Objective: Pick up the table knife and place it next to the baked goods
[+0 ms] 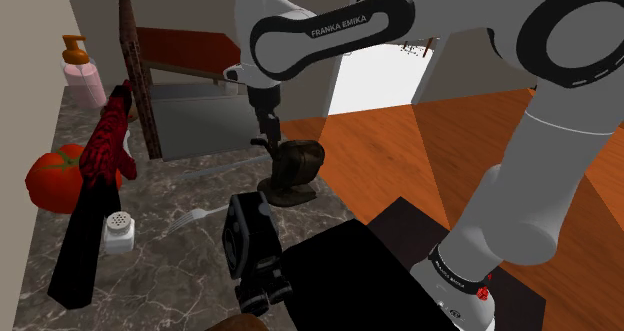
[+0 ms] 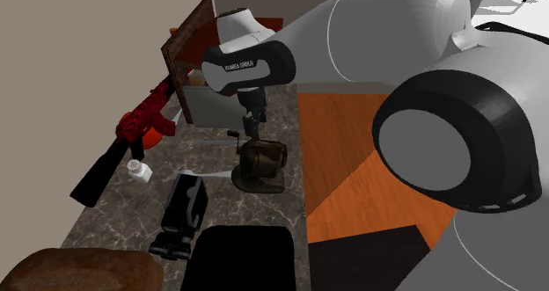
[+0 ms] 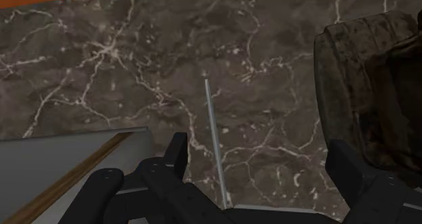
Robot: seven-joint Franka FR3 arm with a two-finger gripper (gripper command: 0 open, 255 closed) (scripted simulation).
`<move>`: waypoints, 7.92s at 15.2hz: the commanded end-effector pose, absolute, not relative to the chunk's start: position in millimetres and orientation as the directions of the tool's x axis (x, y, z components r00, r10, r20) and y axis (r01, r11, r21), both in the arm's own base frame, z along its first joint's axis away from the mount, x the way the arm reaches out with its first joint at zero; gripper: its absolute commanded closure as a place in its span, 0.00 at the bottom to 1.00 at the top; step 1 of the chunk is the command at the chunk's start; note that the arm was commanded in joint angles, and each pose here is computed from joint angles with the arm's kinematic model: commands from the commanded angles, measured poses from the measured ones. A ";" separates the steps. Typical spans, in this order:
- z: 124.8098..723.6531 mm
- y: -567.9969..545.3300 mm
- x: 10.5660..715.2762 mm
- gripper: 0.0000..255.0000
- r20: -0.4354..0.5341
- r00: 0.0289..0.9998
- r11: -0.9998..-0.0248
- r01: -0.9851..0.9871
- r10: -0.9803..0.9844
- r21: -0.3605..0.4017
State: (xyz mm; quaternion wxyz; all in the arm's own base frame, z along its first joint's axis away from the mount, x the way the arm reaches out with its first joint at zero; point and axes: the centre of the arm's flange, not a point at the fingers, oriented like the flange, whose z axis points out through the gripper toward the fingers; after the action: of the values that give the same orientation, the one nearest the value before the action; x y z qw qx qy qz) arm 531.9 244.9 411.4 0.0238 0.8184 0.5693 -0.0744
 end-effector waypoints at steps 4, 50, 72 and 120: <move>388.0 293.3 558.8 0.00 -0.052 0.188 -0.189 0.982 0.981 -0.003; 458.9 291.3 558.3 1.00 -0.052 0.188 -0.189 0.982 0.981 -0.003; 551.2 313.5 510.4 1.00 -0.052 0.188 -0.189 0.982 0.981 -0.003; 519.5 549.1 2.8 1.00 -0.052 0.188 -0.189 0.982 0.981 -0.003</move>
State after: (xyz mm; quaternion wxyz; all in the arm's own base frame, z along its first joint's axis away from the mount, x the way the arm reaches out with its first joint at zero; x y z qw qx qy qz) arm 3.6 548.9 525.6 0.0155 0.7707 0.6367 -0.0211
